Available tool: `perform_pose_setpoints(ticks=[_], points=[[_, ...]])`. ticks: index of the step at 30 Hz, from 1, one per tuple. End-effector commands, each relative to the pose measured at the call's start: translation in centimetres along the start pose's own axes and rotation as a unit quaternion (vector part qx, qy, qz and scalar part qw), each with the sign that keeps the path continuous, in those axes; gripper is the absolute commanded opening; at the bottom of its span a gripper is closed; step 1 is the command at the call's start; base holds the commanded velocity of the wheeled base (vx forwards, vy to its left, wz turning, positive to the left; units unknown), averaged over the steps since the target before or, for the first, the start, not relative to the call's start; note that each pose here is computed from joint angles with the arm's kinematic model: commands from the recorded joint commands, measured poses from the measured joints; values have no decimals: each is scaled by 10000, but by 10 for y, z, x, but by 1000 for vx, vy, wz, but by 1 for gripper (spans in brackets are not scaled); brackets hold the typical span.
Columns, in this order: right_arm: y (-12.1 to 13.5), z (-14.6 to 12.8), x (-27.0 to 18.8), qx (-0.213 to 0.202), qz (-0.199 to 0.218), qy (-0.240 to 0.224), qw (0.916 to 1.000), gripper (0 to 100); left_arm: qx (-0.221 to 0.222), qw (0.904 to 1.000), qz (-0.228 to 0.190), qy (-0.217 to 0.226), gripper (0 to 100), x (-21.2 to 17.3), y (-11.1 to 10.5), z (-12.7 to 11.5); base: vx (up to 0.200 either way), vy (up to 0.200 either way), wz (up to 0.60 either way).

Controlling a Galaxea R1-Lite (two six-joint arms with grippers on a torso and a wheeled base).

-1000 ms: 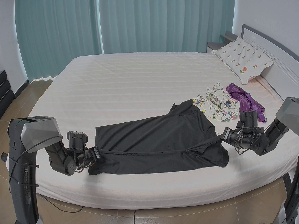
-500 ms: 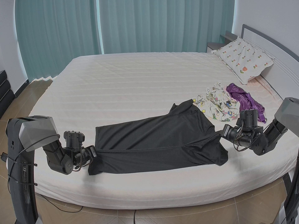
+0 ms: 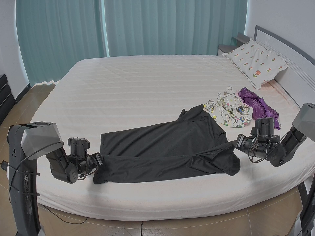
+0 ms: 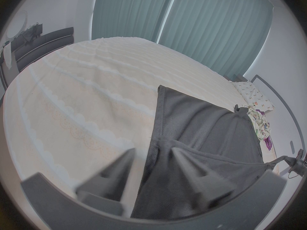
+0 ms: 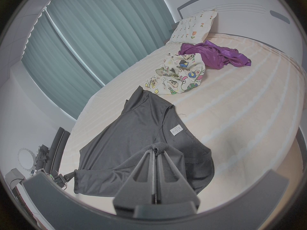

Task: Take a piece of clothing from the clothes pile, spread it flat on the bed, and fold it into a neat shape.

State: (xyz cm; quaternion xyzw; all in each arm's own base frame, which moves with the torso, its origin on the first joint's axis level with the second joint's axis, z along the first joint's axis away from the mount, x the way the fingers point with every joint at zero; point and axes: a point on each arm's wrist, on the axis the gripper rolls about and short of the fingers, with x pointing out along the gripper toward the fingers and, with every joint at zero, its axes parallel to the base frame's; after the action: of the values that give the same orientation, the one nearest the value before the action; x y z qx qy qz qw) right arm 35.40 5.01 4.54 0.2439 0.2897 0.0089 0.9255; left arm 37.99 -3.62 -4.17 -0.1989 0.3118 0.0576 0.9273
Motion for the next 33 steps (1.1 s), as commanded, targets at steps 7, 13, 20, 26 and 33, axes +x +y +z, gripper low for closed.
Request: perform_pose_setpoints(ticks=[7, 13, 20, 26, 33], points=[[2, -9, -18, -49, -9, 150, 9999, 0, -272, 9996, 71, -22, 100, -12, 4, 3, 0, 0, 0], [-1, -31, -36, -150, -115, 518, 9985, 0, -611, 9979, 193, 17, 100, -33, 16, 4, 0, 0, 0], [-14, -53, -49, -327, -374, 1028, 9935, 100, -1077, 9940, 178, -77, 100, -60, 22, 10, 0, 0, 0], [-12, -41, -50, -252, -303, 785, 9961, 100, -1552, 9878, 82, -32, 100, -73, 21, 10, 0, 0, 0], [-17, -34, -43, 411, -232, 781, 9958, 100, -1793, 9833, -229, 225, 100, -87, 20, 5, 0, 0, 0]])
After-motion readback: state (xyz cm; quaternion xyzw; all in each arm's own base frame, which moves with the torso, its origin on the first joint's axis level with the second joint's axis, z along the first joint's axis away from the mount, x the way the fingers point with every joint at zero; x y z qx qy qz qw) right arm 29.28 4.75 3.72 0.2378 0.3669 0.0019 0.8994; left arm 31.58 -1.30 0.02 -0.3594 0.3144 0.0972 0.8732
